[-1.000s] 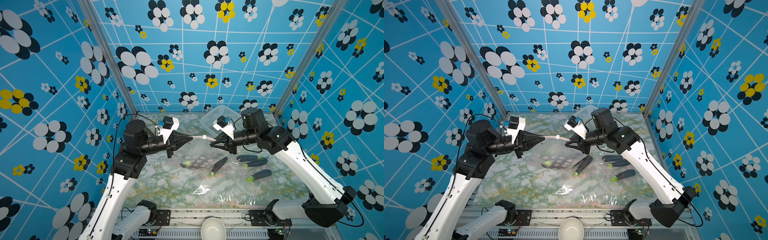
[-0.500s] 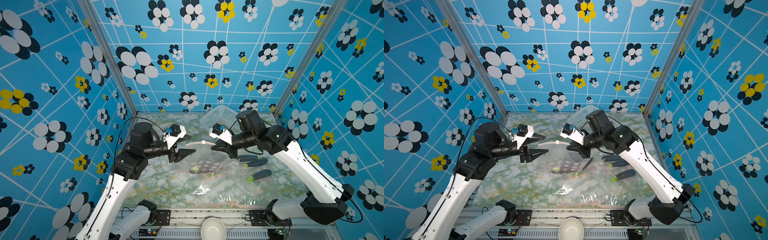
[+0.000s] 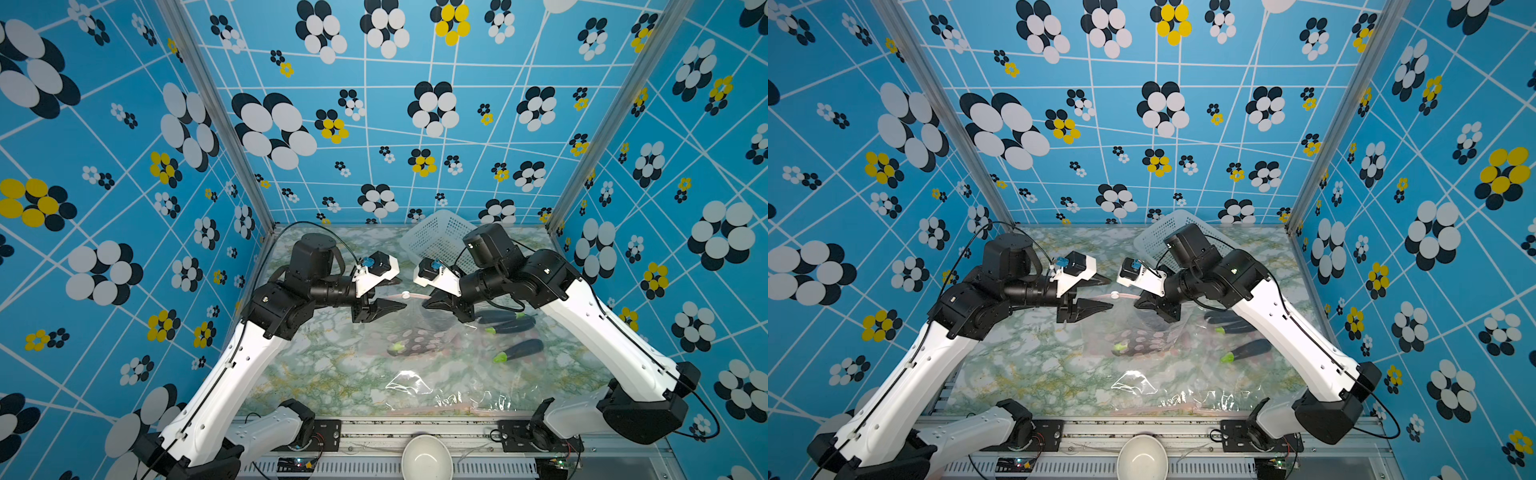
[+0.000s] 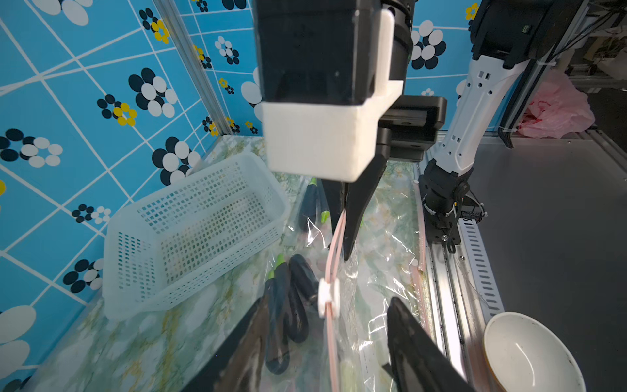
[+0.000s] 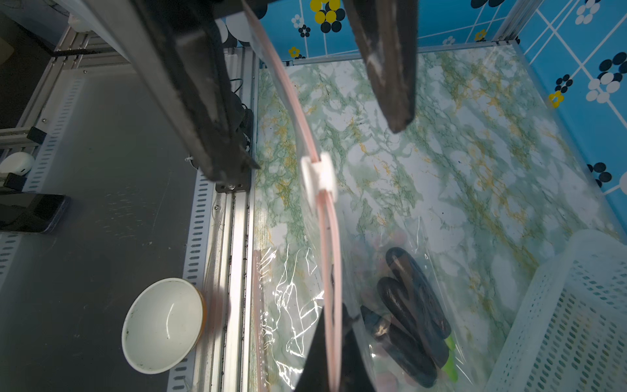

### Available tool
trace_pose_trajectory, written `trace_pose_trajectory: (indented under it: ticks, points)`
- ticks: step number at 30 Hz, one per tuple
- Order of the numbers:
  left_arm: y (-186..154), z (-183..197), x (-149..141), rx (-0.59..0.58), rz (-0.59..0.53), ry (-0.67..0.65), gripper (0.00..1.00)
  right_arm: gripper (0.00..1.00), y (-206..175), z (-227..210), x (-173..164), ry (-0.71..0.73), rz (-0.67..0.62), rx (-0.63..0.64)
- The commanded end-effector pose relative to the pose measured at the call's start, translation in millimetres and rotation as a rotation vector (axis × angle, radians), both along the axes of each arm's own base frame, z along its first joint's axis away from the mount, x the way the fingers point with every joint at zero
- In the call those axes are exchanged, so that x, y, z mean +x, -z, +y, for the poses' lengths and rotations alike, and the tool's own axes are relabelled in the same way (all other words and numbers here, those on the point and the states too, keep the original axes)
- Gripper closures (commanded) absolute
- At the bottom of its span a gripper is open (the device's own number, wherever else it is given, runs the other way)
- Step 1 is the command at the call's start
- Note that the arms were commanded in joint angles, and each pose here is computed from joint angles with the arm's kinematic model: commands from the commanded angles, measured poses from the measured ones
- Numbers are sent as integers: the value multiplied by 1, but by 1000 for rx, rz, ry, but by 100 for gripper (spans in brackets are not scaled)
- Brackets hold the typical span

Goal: Place the eggplant in a zip-top bag and seal the zipper
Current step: Zip the zipper on the zipper food storage bag.

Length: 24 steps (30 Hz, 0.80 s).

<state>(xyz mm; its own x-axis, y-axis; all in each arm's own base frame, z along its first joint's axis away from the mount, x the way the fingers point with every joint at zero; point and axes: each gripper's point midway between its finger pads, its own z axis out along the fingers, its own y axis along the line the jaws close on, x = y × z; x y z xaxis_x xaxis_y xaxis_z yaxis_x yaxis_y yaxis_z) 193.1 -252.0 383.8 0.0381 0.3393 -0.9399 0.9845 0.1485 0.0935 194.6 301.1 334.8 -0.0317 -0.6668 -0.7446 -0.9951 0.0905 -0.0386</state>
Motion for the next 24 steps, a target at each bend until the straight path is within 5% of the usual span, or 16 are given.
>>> trace_pose_trajectory:
  ticks: [1, 8, 15, 20, 24]
  points:
    - [-4, -4, -2, -1, 13, 12, 48, 100, -6, 2, -4, -26, -11, 14]
    - [-4, -9, 0, -24, 33, 22, 61, 100, -7, 3, -6, -31, -9, 22]
    - [-7, -13, -3, -54, 44, 54, 64, 100, -8, 4, -6, -33, -9, 28]
    - [-1, -11, 3, -20, 47, 20, 79, 100, -11, 3, -6, -33, -18, 38]
    - [5, -5, 8, 18, 42, -16, 80, 100, -12, 1, -7, -30, -29, 38]
